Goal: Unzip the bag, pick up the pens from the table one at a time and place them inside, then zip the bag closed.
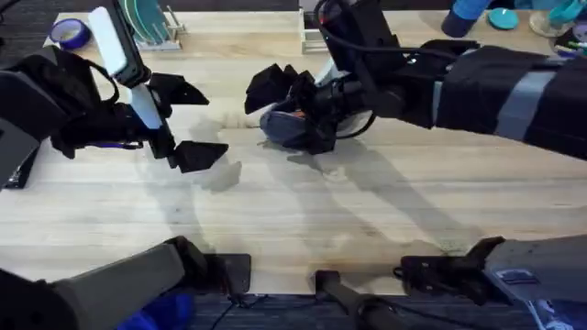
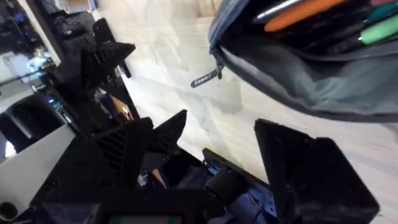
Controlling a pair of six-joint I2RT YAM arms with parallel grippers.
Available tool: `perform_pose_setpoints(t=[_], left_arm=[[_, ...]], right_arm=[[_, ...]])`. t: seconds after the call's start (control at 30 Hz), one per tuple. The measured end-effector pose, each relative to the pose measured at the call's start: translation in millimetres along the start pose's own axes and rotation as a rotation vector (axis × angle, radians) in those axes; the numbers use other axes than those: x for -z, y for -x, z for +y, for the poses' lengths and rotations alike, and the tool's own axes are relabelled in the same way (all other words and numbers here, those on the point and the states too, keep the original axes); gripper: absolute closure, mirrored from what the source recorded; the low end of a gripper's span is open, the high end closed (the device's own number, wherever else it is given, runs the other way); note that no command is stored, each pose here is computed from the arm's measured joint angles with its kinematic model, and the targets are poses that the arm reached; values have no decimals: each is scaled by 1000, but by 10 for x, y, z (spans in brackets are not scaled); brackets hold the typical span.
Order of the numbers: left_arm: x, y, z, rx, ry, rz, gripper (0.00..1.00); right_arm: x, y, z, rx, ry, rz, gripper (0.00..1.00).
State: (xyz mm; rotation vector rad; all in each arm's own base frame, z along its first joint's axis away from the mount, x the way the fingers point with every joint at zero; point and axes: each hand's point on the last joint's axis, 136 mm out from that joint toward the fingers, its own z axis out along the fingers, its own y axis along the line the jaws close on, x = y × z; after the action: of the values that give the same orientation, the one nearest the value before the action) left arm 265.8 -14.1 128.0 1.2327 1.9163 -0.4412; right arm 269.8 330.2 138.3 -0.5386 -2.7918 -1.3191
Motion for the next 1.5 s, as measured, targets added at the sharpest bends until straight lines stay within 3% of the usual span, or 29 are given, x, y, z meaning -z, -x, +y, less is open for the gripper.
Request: perform_pose_setpoints(t=[0.27,0.57,0.97,1.2,1.5], left_arm=[[0,0,0,0,0,0,9],[0,0,0,0,0,0,7],[0,0,0,0,0,0,7],[0,-1,0,0,0,0,8],[0,0,0,0,0,0,7]], right_arm=[[-49,38,-31,10,-35,-78,5],[-203,-188,-23,68,-83,-146,5],[-193,29,117,9,-27,-273,5],[-306,103,25,-72,-41,-293,5],[-399,167,80,-87,-4,-305,5]])
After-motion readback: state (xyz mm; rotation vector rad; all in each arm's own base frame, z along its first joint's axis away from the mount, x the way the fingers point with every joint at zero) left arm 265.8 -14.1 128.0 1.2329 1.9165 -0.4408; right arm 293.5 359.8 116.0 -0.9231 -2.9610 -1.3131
